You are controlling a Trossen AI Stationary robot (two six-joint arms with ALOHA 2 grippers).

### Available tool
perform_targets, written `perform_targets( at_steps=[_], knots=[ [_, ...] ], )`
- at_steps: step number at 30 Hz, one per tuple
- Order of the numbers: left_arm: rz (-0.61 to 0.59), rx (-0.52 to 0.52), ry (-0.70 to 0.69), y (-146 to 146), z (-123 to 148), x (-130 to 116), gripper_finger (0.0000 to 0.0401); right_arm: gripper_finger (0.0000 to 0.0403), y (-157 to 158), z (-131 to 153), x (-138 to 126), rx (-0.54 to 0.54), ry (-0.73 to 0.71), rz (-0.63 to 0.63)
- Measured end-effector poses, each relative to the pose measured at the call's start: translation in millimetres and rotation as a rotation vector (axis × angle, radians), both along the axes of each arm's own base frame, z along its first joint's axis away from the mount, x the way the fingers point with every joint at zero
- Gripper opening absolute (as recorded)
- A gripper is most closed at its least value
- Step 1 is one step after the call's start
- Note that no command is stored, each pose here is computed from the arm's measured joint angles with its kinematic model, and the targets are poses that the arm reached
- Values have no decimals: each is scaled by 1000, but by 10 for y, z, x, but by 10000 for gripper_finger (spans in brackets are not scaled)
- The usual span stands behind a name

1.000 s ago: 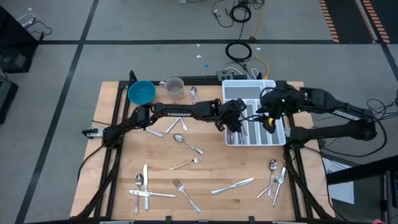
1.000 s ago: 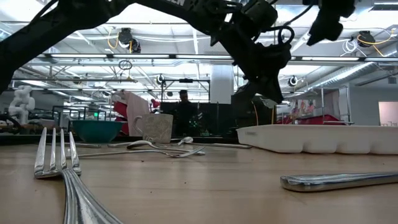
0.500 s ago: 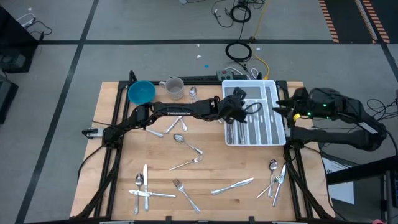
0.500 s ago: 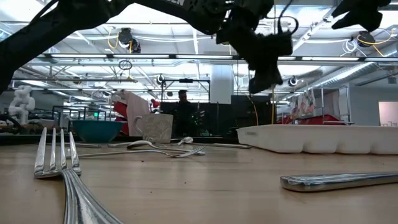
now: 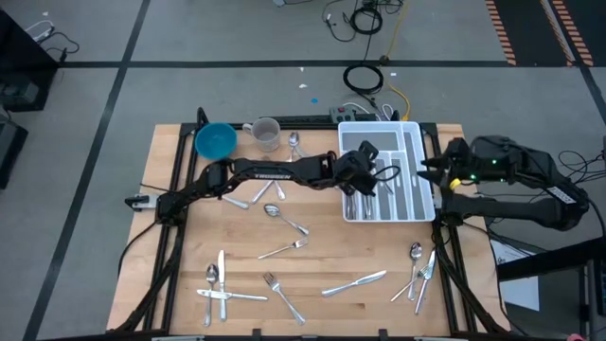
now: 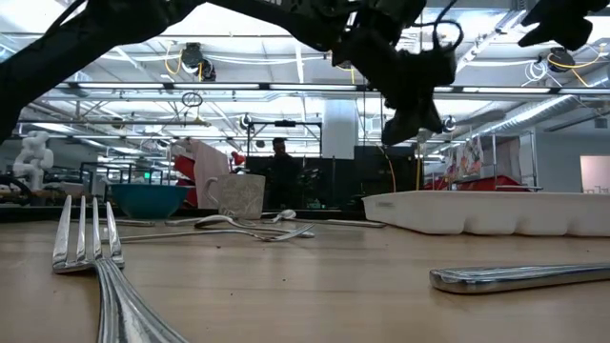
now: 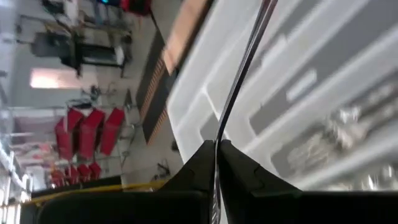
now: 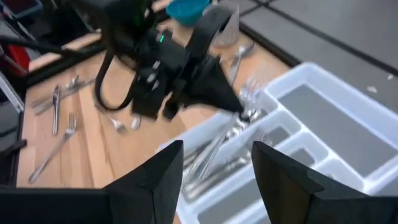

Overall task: Sort silverware
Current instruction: Put the fork in the silverware tray

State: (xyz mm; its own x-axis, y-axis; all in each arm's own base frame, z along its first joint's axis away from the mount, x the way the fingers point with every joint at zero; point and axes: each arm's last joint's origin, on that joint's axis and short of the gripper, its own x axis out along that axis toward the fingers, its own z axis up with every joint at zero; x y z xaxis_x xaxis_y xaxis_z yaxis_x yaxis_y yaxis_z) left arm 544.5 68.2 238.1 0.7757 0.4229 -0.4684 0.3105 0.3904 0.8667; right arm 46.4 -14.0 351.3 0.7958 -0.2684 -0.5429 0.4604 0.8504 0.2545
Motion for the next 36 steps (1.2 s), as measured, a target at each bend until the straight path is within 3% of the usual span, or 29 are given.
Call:
perform_targets(
  at_steps=[8, 13, 17, 21, 25, 29, 36],
  knots=[
    [-16, -19, 118, -44, 107, -67, 22, 198, -21, -58, 16, -7, 32, -55],
    [-2, -45, 71, -80, 250, -59, 22, 238, -66, -384, 198, 47, 86, -71],
    [10, -92, 60, -121, 355, -79, 22, 260, -92, -506, 348, 64, -1, -35],
    [4, -111, 36, -133, 409, -75, 22, 262, -107, -493, 372, 4, -23, -34],
    [46, -66, -71, -239, 496, -18, 22, 256, -101, -501, 345, 11, -18, -42],
    [84, -129, -139, -343, 522, -1, 22, 252, -87, -504, 301, 17, -20, -39],
    [52, -151, -100, -375, 489, -12, 23, 252, -81, -499, 276, 13, -29, -41]
  ],
)
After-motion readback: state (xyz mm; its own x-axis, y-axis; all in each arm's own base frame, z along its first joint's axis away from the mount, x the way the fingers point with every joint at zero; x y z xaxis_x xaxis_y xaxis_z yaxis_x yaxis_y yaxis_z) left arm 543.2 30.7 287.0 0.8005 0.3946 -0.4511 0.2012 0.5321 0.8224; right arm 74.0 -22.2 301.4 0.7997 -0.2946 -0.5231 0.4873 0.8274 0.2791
